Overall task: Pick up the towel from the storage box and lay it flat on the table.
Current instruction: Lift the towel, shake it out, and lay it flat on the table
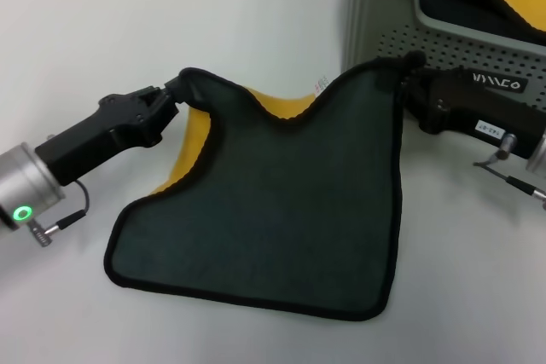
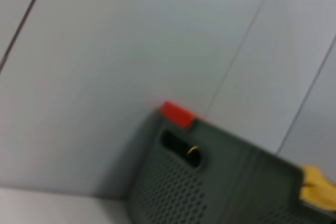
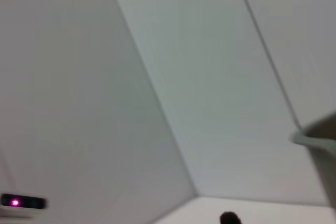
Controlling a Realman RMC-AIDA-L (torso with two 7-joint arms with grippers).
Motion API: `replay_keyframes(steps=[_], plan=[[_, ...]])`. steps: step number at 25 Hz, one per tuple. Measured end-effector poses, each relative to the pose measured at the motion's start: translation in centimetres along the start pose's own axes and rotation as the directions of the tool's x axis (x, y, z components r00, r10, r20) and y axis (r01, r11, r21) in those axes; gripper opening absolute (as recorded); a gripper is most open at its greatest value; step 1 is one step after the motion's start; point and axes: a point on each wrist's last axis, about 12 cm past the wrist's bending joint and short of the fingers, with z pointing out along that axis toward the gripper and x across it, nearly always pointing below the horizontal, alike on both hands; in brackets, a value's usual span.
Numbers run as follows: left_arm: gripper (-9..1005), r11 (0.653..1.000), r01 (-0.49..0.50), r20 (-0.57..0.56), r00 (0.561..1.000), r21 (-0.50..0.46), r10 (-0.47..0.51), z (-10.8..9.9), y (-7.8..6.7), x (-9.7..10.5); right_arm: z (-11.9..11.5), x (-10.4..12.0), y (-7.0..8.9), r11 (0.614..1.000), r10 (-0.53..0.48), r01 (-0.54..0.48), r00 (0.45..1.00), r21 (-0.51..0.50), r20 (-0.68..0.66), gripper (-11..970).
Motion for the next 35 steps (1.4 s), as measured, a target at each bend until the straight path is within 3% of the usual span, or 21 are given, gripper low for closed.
replay_keyframes(steps=[6, 11, 16, 20, 26, 35], plan=[[24, 0.997, -0.032, -0.034, 0.999, -0.068, 0.029, 1.0, 0.7, 0.4, 1.0, 0.6, -1.4, 0.995, 0.000, 0.009, 0.996, 0.099, -0.089, 19], [25, 0.984, -0.159, -0.050, 0.987, -0.080, 0.155, 1.5, 0.8, 0.4, 1.7, 1.1, -1.9, 0.989, -0.005, 0.026, 0.990, 0.145, -0.143, 19], [25, 0.949, -0.307, -0.063, 0.951, -0.066, 0.303, 1.9, 0.8, 0.2, 2.1, 1.2, -2.2, 0.984, -0.008, 0.038, 0.986, 0.173, -0.169, 20], [26, 0.929, -0.367, -0.086, 0.928, -0.057, 0.361, 2.3, 1.0, -0.2, 2.2, 1.3, -2.3, 0.983, -0.008, 0.042, 0.983, 0.181, -0.183, 20], [27, 0.864, -0.496, -0.123, 0.866, -0.082, 0.485, 2.7, 1.6, -0.5, 2.3, 1.3, -2.5, 0.979, -0.002, 0.040, 0.983, 0.200, -0.186, 21], [28, 0.828, -0.550, -0.152, 0.833, -0.114, 0.532, 2.7, 2.1, -0.6, 2.3, 1.3, -2.4, 0.980, -0.001, 0.039, 0.982, 0.195, -0.188, 21]])
